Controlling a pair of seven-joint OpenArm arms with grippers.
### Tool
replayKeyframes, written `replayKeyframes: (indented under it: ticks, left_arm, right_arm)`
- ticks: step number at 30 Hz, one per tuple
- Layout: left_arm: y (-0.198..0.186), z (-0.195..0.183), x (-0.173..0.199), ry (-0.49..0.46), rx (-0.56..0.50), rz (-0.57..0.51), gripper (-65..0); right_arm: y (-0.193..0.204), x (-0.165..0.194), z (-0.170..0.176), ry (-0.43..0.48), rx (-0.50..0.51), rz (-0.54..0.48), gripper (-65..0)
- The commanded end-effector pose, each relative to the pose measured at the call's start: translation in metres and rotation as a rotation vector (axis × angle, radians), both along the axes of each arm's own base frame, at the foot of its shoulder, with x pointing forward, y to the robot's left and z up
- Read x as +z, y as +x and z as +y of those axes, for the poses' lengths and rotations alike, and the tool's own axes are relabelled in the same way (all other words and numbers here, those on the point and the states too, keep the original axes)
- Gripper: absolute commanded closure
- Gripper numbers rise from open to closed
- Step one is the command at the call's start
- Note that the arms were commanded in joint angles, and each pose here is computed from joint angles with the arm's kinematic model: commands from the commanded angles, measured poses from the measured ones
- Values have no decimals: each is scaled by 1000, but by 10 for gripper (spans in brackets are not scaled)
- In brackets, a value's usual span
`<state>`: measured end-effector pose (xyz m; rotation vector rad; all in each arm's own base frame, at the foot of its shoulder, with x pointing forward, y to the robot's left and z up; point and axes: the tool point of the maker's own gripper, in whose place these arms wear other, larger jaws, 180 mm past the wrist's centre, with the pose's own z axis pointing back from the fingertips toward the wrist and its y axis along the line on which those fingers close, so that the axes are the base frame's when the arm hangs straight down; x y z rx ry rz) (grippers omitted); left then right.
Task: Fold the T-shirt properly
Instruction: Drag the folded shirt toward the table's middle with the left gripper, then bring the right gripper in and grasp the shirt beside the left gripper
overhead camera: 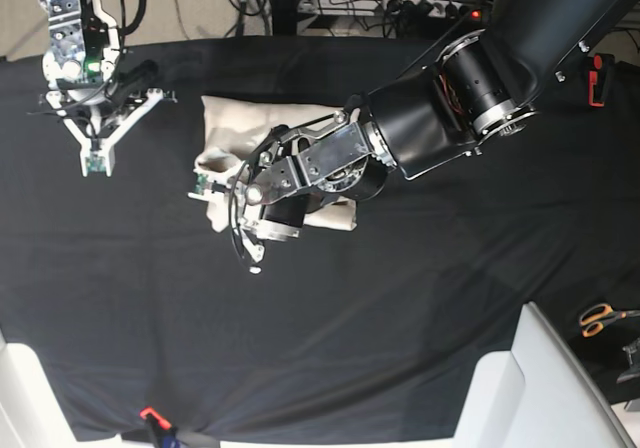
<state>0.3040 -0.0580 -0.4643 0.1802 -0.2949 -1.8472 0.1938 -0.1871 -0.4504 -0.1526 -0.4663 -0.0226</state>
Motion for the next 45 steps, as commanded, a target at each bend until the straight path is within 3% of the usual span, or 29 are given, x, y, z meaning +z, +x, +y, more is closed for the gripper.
replayKeyframes:
  ticks: [1,8,17,26,31,34,45]
  left_arm:
    - [8,-4,10,-1,-22,-11,0]
    - [9,16,-6,53,9,27,0]
    - [33,38,-11,-64,235,104,0]
    - [40,40,-7,-64,242,93,0]
    - [53,41,2,-66,242,68,-214]
    - [62,41,9,-68,242,48,-273]
    - [76,34,21,-111,224,19,-291]
  right_arm:
    - [8,8,-4,-16,0,-34,-38]
    - [7,7,-3,-14,3,-32,-38]
    - [6,6,0,-9,7,-26,-38]
    - [6,6,1,-6,6,-28,-38]
    - [4,5,1,-3,5,-23,-38]
    - [4,5,1,-3,5,-23,-38]
    - [4,5,2,-1,6,-23,-38]
